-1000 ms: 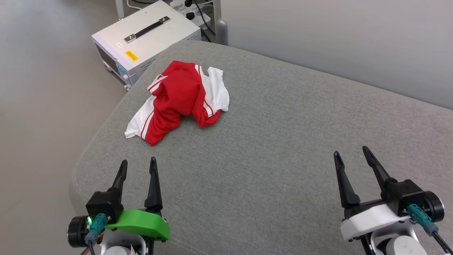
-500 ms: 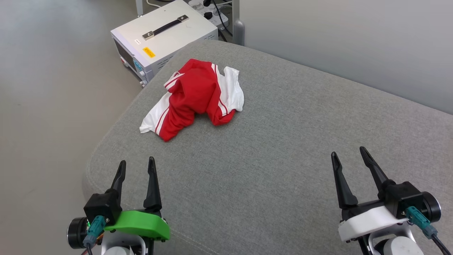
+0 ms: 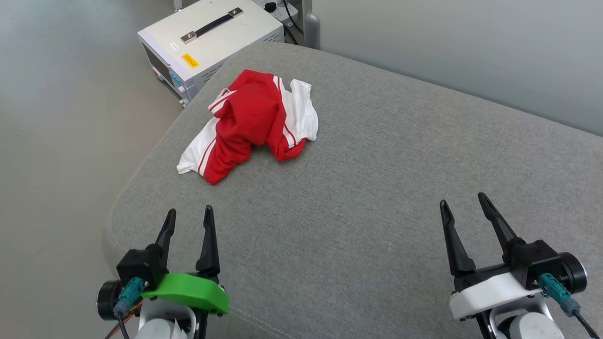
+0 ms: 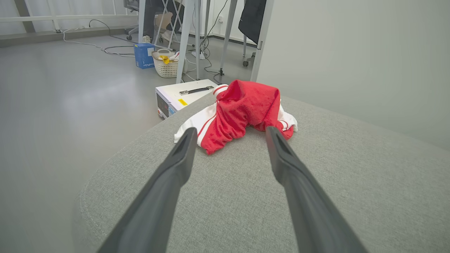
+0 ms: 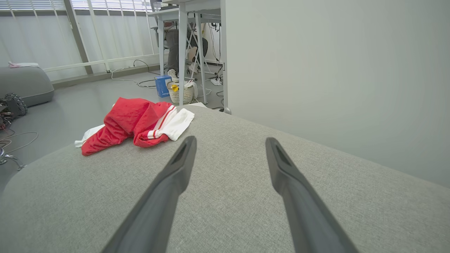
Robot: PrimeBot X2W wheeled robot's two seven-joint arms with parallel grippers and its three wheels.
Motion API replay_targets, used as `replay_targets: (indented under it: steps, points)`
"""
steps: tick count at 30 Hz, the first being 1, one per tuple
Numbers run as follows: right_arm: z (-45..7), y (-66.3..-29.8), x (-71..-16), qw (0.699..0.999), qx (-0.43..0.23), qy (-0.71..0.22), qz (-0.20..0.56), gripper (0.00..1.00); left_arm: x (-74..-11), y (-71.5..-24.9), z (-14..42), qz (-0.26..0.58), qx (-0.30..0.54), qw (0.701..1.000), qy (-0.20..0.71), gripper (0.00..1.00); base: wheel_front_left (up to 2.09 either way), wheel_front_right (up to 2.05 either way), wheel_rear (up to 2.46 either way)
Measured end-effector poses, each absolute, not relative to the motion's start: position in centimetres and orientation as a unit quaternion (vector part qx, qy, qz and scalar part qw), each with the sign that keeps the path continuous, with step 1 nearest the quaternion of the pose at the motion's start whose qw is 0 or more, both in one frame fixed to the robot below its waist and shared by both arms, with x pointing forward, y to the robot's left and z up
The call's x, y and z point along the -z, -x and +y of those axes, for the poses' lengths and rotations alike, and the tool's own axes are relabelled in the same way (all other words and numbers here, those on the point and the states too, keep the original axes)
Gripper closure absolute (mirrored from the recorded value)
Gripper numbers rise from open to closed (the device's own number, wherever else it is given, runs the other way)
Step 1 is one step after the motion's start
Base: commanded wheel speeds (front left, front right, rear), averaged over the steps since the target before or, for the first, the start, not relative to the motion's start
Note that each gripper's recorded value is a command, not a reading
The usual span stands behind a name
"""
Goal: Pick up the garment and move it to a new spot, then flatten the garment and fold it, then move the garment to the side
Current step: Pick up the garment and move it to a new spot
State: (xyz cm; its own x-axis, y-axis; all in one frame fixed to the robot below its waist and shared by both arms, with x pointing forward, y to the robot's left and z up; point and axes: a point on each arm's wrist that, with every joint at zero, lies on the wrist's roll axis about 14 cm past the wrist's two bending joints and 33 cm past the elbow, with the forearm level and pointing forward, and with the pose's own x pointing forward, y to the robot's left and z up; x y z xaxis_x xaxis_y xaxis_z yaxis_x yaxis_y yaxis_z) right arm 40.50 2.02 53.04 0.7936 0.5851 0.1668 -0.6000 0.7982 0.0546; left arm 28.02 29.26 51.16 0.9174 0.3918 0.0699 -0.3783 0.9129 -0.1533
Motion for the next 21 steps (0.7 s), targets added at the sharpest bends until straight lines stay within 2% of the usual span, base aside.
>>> replay_targets:
  steps: [7, 11, 21]
  points:
    - [1.0, -41.6, -52.4, 0.951, -0.297, -0.044, -0.069, 0.0, -52.0, -32.5, 28.6, -0.052, -0.138, 0.987, 0.059, 0.0, 0.0, 0.0, 0.0]
    - [0.4, -42.5, -51.7, 0.955, -0.287, -0.041, -0.065, 0.0, -51.8, -36.2, 29.2, -0.024, -0.109, 0.992, 0.054, 0.0, 0.0, 0.0, 0.0]
    - [-2.1, -44.7, -50.1, 0.966, -0.25, -0.036, -0.058, 0.0, -51.5, -44.5, 32.4, 0.153, -0.046, 0.985, 0.068, 0.0, 0.0, 0.0, 0.0]
